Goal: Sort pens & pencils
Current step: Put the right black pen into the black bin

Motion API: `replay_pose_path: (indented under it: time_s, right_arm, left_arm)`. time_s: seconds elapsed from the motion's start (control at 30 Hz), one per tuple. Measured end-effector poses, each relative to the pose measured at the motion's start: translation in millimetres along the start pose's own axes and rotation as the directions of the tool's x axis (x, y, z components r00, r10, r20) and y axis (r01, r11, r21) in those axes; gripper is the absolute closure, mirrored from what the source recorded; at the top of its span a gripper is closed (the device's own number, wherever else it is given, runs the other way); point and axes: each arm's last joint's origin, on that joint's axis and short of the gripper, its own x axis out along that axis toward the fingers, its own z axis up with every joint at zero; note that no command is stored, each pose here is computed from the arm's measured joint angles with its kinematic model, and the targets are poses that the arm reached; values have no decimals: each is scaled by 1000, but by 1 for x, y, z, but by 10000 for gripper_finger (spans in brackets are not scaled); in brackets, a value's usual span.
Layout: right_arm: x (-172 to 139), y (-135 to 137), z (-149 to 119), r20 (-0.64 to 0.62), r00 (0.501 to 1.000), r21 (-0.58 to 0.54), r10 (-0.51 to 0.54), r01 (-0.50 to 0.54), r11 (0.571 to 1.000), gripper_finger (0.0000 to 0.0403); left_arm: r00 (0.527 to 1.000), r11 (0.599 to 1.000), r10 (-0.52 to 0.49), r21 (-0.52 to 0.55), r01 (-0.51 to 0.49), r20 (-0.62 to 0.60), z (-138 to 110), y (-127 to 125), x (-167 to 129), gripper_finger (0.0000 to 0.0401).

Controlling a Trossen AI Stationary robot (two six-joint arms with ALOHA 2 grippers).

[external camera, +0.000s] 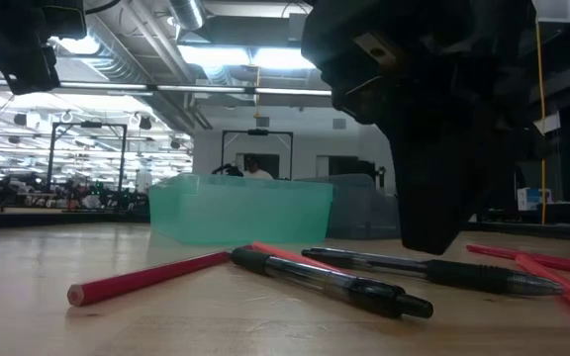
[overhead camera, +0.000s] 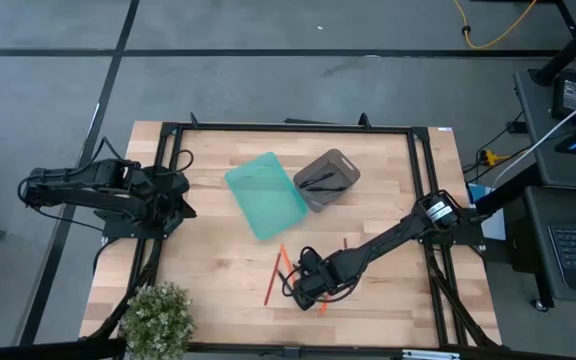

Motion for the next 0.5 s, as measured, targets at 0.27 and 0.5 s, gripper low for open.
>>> replay_pose_path:
  time_s: [0.27, 0.5]
  right_arm:
    - [1, 0, 0, 0, 1000, -1, -3, 3, 1000, 313]
    - [11, 0, -1, -2, 1000, -13, -11, 11, 1000, 313]
  left_arm:
    - [1000, 1000, 0, 1, 0, 1, 0, 0, 0, 358]
    - [1000, 1000, 0, 9, 0, 0, 0, 0, 0, 358]
